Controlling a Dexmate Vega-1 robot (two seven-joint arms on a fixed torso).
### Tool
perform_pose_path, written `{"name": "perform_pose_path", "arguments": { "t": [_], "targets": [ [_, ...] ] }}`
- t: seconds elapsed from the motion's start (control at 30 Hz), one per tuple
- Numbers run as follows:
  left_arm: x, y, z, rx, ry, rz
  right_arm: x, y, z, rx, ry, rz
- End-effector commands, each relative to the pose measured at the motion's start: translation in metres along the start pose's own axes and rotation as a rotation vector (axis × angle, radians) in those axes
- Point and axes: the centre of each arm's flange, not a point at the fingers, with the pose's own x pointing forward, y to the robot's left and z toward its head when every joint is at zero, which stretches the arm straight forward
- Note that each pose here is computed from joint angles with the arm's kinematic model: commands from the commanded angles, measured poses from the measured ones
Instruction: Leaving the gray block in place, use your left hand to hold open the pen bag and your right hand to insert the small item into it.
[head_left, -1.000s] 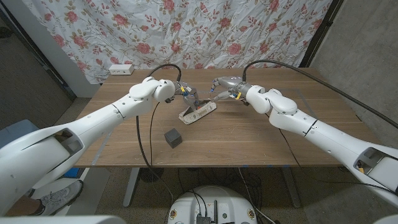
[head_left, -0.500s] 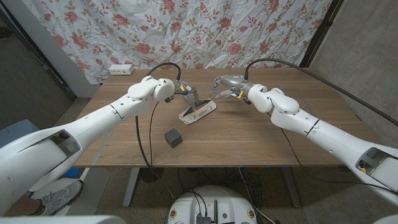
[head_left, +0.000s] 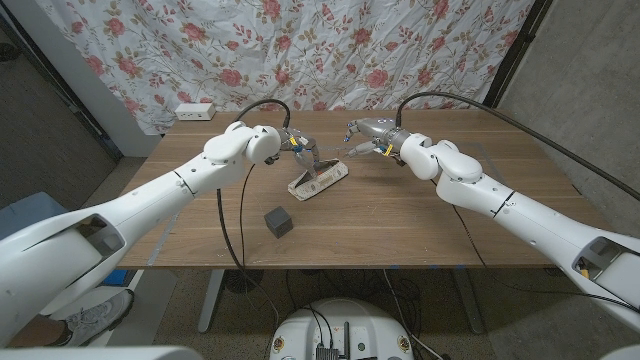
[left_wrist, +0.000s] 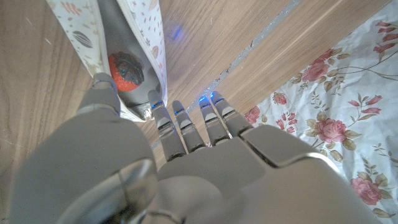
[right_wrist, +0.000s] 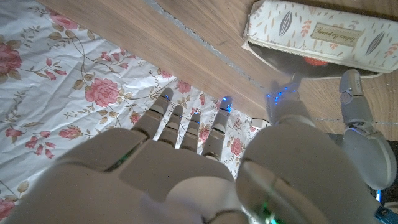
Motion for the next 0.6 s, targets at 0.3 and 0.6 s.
{"name": "perform_pose_path", "arguments": {
  "t": [0.3, 0.6],
  "targets": [
    [-0.022, 0.01, -0.002, -0.032, 0.048, 0.042, -0.003, -0.002, -0.015, 0.027, 0.019, -0.014],
    [-0.032, 0.008, -0.014, -0.119, 0.079, 0.092, -0.005, -0.002, -0.024, 0.08, 0.006, -0.003]
  ]
}}
